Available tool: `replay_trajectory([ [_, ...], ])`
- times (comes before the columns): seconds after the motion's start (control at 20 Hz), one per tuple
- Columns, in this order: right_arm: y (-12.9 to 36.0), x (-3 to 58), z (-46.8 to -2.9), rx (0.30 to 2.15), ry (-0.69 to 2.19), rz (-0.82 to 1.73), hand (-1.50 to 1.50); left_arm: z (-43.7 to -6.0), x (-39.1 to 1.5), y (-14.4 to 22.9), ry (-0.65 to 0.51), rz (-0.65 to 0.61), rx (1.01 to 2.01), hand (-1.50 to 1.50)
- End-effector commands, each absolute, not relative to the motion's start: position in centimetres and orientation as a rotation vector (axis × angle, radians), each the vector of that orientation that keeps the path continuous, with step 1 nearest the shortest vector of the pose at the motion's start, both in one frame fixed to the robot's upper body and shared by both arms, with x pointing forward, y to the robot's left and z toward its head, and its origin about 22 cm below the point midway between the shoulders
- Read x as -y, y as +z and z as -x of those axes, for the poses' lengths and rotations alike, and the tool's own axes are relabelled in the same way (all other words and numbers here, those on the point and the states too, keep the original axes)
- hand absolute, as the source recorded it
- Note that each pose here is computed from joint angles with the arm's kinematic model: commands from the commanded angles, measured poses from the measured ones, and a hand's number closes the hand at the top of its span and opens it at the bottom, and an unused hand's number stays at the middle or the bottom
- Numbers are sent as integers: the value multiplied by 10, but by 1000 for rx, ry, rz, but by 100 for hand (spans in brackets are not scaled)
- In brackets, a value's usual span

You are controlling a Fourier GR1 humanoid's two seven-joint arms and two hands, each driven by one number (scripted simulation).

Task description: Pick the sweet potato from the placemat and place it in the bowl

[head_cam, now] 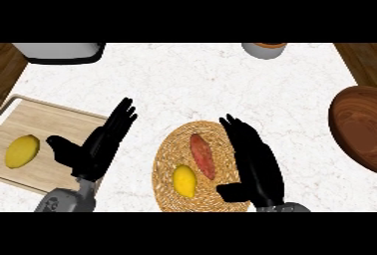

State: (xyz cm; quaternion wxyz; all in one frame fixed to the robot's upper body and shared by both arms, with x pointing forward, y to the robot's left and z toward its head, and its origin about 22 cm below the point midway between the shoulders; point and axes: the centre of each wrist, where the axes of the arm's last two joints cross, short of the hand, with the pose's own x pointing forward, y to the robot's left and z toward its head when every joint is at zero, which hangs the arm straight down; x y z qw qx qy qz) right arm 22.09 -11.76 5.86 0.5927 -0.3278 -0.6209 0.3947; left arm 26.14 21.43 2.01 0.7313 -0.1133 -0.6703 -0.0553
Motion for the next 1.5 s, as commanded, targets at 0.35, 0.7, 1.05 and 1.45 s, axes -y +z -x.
replay_trajectory([
  [0.35, 126, 34, -244, 988, 1043, 786, -150, -278, -204, 33, -146, 278, 1482, 0],
  [0.7, 99, 30, -258, 803, 1028, 833, -150, -279, -197, 33, -140, 262, 1473, 0],
  [1.05, 92, 33, -256, 689, 1078, 814, -150, -268, -210, 30, -118, 266, 1471, 0],
  [1.45, 75, 25, -280, 679, 1099, 825, -150, -259, -203, 13, -163, 284, 1469, 0],
])
